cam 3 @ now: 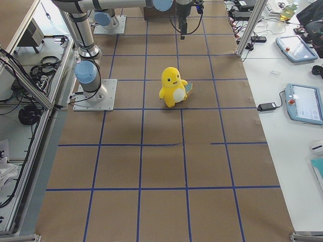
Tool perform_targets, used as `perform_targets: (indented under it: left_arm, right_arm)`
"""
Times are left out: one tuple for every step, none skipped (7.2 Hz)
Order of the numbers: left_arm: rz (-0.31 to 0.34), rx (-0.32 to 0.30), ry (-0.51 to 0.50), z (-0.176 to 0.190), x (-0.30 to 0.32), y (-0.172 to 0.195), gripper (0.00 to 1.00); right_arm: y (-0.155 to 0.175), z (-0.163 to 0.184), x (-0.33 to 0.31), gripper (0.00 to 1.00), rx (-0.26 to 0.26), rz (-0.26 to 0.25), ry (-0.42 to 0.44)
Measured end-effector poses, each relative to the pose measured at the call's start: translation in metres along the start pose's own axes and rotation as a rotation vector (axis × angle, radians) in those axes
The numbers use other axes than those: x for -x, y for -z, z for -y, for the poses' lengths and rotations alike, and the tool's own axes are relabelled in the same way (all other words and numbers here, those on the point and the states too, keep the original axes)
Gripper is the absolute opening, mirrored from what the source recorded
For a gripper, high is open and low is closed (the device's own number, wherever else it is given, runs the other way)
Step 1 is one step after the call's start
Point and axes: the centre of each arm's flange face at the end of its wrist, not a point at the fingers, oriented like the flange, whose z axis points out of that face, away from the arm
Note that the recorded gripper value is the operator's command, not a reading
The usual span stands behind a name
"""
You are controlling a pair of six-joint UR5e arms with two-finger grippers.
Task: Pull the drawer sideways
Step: 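Move the left gripper down toward the white drawer handle, then close the left gripper around the white bar handle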
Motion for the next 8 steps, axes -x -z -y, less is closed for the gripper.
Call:
perform_targets:
  left_arm:
    - [0.064,0.030,0.016,0.003,0.000,-0.033,1.00]
    - [0.097,0.050,0.033,0.003,-0.002,-0.059,1.00]
    - [0.127,0.064,0.050,0.003,-0.003,-0.081,1.00]
    - [0.180,0.074,0.085,0.002,-0.001,-0.103,1.00]
    - [0.246,0.087,0.129,0.000,0.001,-0.123,1.00]
    - [0.296,0.094,0.154,-0.001,0.004,-0.136,1.00]
    - [0.332,0.102,0.171,-0.001,0.005,-0.145,1.00]
    - [0.374,0.115,0.179,-0.001,0.008,-0.154,1.00]
  right_arm:
    - [0.000,0.000,0.000,1.00,0.000,0.000,0.000]
    - [0.000,0.000,0.000,1.00,0.000,0.000,0.000]
    - [0.000,0.000,0.000,1.00,0.000,0.000,0.000]
    - [0.000,0.000,0.000,1.00,0.000,0.000,0.000]
    - [0.000,0.000,0.000,1.00,0.000,0.000,0.000]
    - [0.000,0.000,0.000,1.00,0.000,0.000,0.000]
    - [0.000,0.000,0.000,1.00,0.000,0.000,0.000]
    - [0.000,0.000,0.000,1.00,0.000,0.000,0.000]
